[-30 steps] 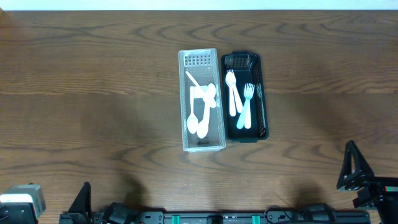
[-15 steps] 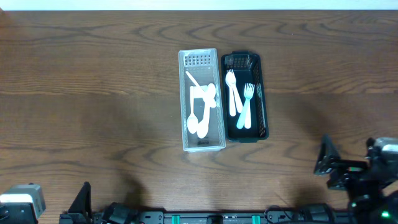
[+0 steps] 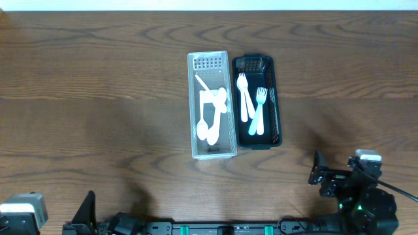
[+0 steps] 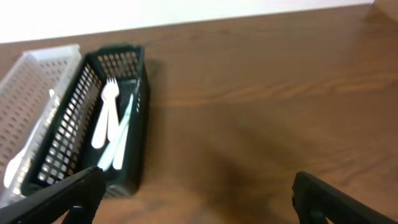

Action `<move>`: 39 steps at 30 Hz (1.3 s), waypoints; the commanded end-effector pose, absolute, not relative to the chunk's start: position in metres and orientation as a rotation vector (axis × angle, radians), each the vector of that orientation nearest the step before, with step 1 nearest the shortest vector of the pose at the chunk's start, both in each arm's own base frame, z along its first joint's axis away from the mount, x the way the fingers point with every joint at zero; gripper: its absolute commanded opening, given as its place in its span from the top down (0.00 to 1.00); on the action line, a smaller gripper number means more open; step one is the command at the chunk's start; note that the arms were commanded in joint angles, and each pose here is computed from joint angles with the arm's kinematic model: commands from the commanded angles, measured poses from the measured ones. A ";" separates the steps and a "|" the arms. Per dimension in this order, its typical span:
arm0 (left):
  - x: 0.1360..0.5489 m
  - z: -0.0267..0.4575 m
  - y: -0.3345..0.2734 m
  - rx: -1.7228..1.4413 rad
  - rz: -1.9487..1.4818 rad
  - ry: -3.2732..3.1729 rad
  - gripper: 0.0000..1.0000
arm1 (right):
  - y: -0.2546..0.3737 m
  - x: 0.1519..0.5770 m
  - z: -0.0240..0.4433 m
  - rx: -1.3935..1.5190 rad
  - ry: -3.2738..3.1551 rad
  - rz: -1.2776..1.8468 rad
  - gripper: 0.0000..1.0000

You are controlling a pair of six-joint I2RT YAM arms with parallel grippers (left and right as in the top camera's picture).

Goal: Pack container

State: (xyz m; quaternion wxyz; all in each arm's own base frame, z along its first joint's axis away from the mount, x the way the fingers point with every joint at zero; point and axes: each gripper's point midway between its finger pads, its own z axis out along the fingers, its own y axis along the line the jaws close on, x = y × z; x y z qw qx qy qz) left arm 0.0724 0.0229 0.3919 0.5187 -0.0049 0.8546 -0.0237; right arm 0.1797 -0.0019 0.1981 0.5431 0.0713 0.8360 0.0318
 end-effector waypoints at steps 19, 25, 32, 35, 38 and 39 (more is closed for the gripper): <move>0.073 0.392 0.025 -0.019 -0.037 2.049 0.02 | -0.004 0.194 0.134 0.196 2.017 0.059 0.01; 0.073 0.392 0.025 -0.019 -0.037 2.049 0.02 | -0.004 0.195 0.120 0.203 2.046 0.057 0.01; 0.073 0.392 0.025 -0.019 -0.037 2.049 0.02 | -0.003 0.195 0.109 0.201 2.071 0.057 0.01; 0.073 0.392 0.025 -0.019 -0.037 2.049 0.02 | -0.003 0.195 0.103 0.199 2.086 0.059 0.01; 0.073 0.392 0.025 -0.019 -0.037 2.049 0.02 | -0.001 0.195 0.096 0.192 2.102 0.068 0.01; 0.073 0.392 0.025 -0.018 -0.037 2.049 0.02 | -0.001 0.195 0.095 0.192 2.105 0.067 0.01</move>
